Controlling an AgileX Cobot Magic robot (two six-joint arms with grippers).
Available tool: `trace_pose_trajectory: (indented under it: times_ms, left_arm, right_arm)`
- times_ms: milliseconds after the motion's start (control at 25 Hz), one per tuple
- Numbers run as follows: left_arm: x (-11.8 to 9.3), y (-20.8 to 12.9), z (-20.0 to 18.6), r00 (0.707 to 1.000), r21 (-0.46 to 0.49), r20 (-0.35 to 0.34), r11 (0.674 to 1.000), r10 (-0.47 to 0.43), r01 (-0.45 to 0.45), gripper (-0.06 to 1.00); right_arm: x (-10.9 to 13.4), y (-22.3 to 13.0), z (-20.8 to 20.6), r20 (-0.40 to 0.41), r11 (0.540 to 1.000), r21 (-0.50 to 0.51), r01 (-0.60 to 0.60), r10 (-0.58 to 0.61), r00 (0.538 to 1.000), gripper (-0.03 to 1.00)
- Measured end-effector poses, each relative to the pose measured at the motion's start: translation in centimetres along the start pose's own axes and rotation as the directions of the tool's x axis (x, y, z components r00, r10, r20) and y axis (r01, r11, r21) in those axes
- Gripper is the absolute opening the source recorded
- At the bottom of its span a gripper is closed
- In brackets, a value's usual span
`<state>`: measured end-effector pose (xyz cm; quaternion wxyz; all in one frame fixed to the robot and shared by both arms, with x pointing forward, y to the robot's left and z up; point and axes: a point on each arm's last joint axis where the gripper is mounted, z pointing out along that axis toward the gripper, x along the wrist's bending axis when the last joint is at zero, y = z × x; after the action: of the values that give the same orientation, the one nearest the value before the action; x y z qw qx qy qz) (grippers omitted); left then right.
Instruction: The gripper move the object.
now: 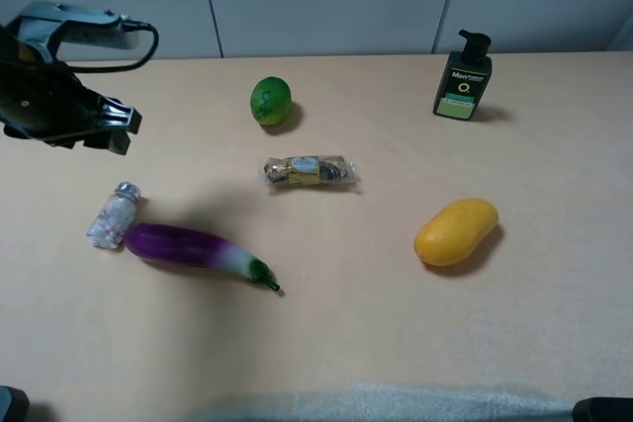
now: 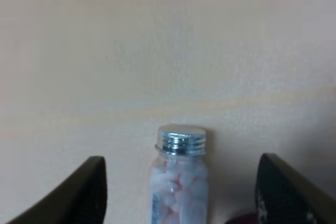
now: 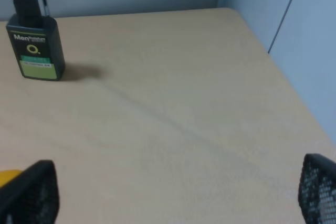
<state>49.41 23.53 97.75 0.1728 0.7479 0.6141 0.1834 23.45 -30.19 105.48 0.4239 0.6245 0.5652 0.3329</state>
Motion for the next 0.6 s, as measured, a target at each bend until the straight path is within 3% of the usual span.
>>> trace_pose_trajectory:
  times_ms: [320,600]
  left_arm:
    - [0.7,-0.1,-5.2,1.0,-0.117,-0.007,0.993,-0.023,0.022,0.71]
    - [1.7,-1.5,-11.5,0.998,-0.272,-0.005,0.961,-0.056,0.053,0.76]
  right_arm:
    - [0.0,0.0,0.0,0.0,1.0,0.0,0.0,0.0,1.0,0.69]
    - [0.0,0.0,0.0,0.0,1.0,0.0,0.0,0.0,1.0,0.69]
